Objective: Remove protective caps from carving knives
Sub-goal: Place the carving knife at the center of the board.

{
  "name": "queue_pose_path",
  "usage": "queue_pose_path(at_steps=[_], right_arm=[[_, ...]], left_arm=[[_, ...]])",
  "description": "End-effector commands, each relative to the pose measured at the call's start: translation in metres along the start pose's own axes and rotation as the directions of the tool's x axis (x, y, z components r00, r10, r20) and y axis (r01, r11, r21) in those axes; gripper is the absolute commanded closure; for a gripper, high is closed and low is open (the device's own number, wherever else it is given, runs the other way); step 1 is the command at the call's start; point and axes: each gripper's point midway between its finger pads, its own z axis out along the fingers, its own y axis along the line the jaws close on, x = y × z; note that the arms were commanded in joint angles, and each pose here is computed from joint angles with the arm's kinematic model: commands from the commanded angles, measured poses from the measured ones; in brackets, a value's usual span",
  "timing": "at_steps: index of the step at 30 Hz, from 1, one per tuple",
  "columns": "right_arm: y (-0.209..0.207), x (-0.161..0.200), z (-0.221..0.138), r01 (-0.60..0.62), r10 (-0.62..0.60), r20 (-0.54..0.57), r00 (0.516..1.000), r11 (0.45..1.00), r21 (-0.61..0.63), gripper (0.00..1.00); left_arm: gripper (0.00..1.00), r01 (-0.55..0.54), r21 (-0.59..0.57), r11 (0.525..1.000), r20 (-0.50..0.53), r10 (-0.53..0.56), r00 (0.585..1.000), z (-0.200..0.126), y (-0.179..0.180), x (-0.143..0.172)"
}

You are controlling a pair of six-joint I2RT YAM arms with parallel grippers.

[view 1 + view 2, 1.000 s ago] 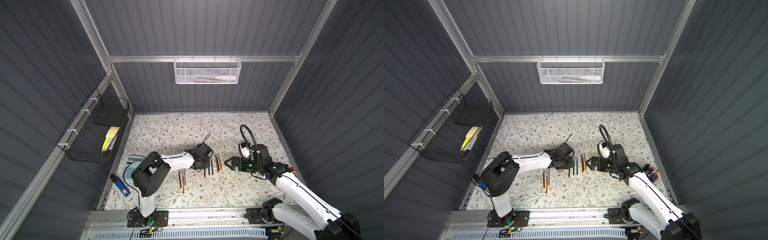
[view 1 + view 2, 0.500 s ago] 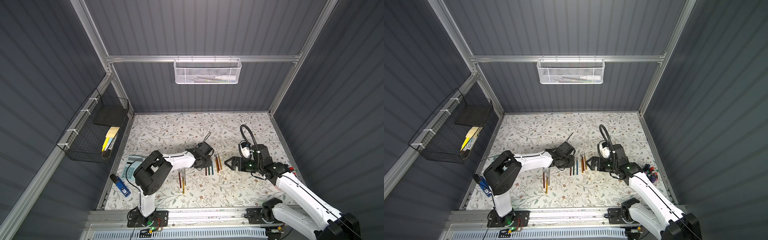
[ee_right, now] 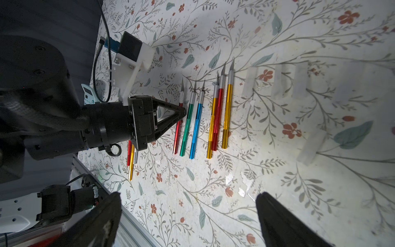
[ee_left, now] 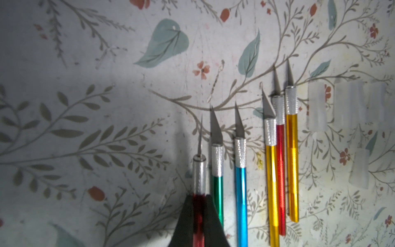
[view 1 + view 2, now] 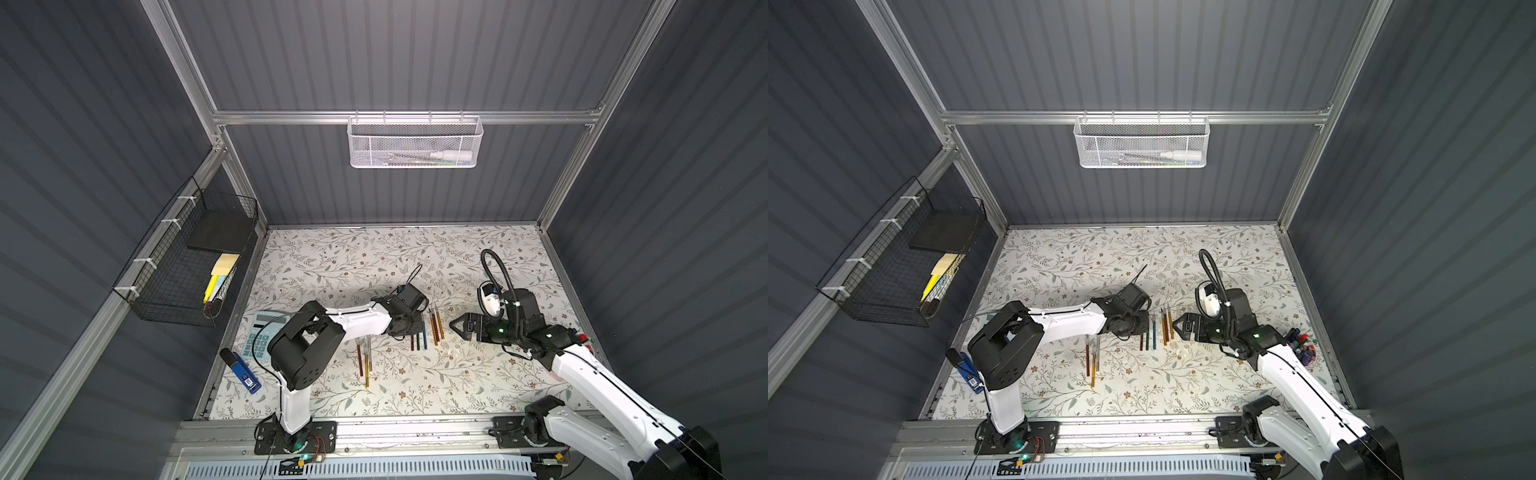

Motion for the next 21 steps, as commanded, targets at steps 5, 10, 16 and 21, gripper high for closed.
queue_pose_path(at_steps=[5,10,16,21], right_arm=[[-0.0018,0.0018,-0.0019,0.012,-0.012,-0.002,1.0,1.0,0.014,0.01],[-0.0036,0.0033,-0.0014,0.011,-0.011,-0.004,1.0,1.0,0.02,0.01],[-0.0055,0.0049,-0.0013,0.009,-0.009,-0.006,1.0,1.0,0.026,0.01],[-0.0068,0.0057,-0.0015,0.007,-0.007,-0.005,1.0,0.999,0.031,0.01]], left_arm=[[0.92,-0.017,-0.113,0.993,-0.052,0.011,0.999,0.0146,0.0297,0.0141],[0.9,-0.014,-0.119,0.993,-0.056,0.007,0.998,0.0166,0.0319,0.0155],[0.88,-0.013,-0.125,0.992,-0.06,0.005,0.998,0.0177,0.0342,0.0167],[0.87,-0.008,-0.126,0.992,-0.061,0.0,0.998,0.0182,0.0357,0.0175]])
